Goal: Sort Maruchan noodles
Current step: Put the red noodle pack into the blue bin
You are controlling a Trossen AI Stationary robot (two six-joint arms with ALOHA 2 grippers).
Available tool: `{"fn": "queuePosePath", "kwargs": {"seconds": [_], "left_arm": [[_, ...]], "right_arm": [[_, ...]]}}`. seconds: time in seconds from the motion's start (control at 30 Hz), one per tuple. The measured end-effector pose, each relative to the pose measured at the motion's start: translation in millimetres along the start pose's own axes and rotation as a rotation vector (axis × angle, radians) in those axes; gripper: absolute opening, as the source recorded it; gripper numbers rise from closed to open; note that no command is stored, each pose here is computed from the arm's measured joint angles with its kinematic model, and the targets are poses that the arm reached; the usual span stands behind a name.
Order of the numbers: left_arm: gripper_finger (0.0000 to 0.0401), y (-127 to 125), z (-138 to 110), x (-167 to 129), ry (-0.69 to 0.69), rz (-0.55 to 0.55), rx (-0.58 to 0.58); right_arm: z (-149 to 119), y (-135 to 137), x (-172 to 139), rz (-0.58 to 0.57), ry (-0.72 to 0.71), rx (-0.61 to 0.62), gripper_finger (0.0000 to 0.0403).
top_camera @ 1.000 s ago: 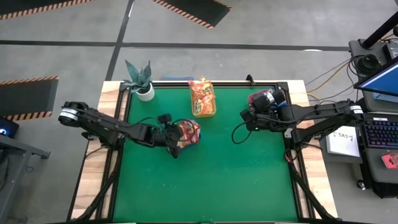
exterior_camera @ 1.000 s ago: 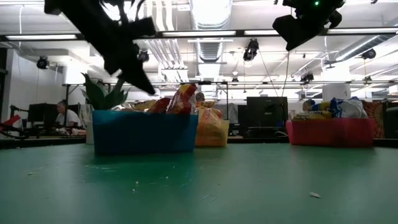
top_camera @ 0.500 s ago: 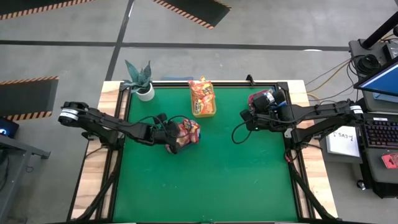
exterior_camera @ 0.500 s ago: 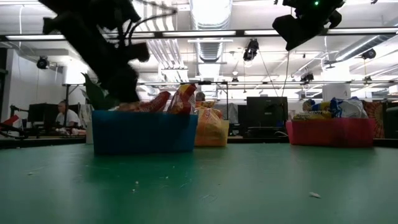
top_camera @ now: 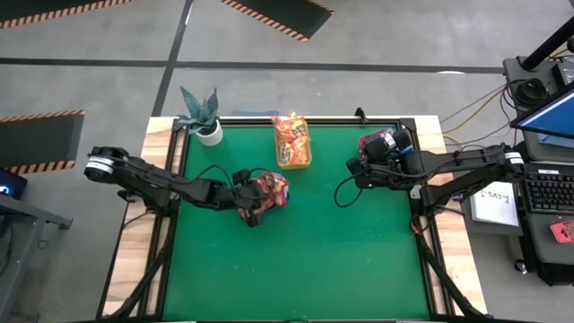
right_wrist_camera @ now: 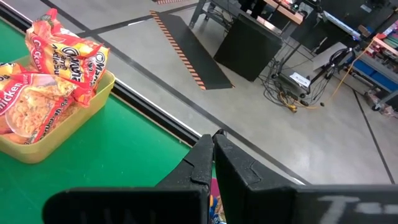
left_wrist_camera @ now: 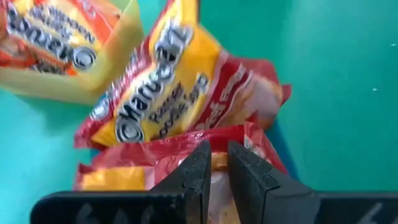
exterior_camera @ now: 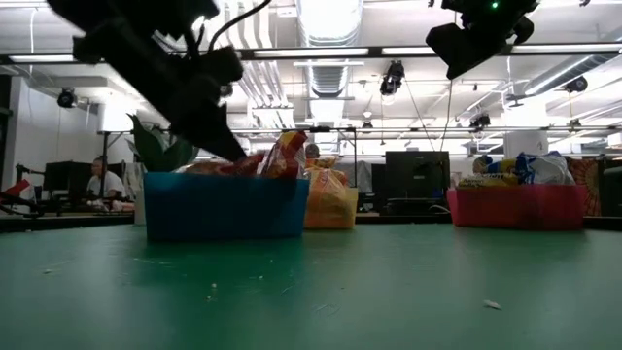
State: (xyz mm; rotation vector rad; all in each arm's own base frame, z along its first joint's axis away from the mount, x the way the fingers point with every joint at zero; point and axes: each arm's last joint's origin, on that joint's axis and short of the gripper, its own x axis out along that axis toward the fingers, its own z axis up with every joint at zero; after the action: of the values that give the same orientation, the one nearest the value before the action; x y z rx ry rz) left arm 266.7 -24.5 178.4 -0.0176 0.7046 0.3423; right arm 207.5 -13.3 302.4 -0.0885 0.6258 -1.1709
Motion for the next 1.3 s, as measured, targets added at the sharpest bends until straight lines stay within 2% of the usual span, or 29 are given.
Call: {"fn": "queuePosePath", "kwargs": {"seconds": [0.27, 0.5, 0.63, 0.8, 0.93, 1.07, 1.13, 1.3], "left_arm": [[0.0036, 2, -19, 5, -0.078, -0.017, -0.071], [0.0036, -1, 2, 0, -0.153, -0.048, -0.062], [0.0036, -5, -5, 8, -0.104, -0.077, -0.037], [0.0036, -10, -20, 28, -0.019, -0.059, -0.035], [0.0036, -14, -16, 32, 0.003, -0.055, 0.01], [0.0036, -13, 1, 20, 0.024, -0.051, 0.092], [0.0036, -10, 7, 12, 0.036, -0.026, 0.122], [0.0036, 2, 11, -4, 0.035, 0.12, 0.174]], "right_arm": [[0, 0, 0, 0.001, -0.001, 0.003, 0.0009], [0, 0, 0, 0.002, -0.002, 0.005, 0.0009], [0, 0, 0, 0.002, -0.002, 0.005, 0.0009], [0, 0, 0, 0.002, -0.001, 0.005, 0.0009], [0, 0, 0, 0.003, -0.001, 0.005, 0.0009], [0, 1, 0, 0.003, 0.0, 0.004, 0.0009], [0, 1, 0, 0.003, -0.001, 0.005, 0.0009], [0, 1, 0, 0.004, -0.001, 0.005, 0.0009]]}}
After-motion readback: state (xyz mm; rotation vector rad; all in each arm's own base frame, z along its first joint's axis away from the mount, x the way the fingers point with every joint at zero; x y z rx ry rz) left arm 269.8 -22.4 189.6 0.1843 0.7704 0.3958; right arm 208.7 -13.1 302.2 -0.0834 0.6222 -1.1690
